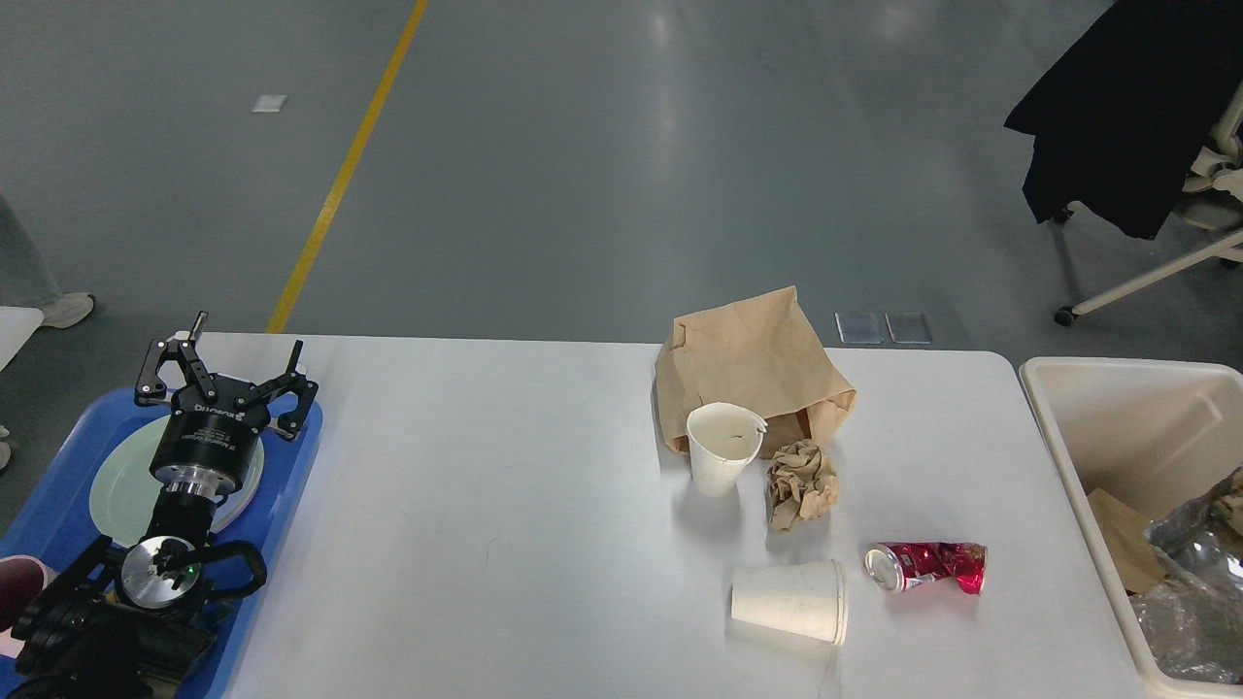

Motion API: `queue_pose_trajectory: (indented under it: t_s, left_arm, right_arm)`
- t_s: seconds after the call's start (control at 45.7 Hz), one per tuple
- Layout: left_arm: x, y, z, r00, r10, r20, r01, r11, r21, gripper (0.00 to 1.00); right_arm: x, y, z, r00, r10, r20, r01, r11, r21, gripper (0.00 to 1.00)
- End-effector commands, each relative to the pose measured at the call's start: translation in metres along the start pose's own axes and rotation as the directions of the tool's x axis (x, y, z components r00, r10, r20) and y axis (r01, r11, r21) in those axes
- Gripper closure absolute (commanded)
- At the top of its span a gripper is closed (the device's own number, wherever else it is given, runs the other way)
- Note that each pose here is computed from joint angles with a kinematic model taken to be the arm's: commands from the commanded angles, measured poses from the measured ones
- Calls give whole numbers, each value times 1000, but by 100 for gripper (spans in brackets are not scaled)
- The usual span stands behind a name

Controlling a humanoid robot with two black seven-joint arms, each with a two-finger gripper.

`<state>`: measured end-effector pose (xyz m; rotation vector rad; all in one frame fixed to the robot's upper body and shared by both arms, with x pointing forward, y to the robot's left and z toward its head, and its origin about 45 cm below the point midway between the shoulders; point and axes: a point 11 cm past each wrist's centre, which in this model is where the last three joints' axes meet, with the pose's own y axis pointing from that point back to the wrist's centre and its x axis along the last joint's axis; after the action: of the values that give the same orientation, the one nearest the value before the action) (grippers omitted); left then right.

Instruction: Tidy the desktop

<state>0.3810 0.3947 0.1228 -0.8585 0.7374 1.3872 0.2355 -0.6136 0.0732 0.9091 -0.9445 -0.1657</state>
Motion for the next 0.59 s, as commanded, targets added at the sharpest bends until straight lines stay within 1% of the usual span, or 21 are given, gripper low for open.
queue_pose_trajectory:
  t_s: [0.0, 0.066, 0.219, 0.569]
  left_arm:
    - [0, 0, 0, 1000, 1, -1, -1, 1000, -1, 4]
    - [0, 0, 0, 1000, -1, 0, 1, 1000, 0, 4]
    - [0, 0, 0, 1000, -1, 0, 1, 1000, 0, 4]
    - [0, 0, 0, 1000, -1, -1, 1, 1000, -2, 4]
  right_arm:
    - [-24, -5, -12, 998, 62, -12, -62, 998, 13, 100]
    - [-33, -6, -12, 997, 79, -20, -79, 997, 10, 100]
    - [-51, -8, -12, 998, 61, -34, -61, 998, 11, 100]
    - [-58, -9, -8, 998, 53, -40, -53, 999, 3, 100]
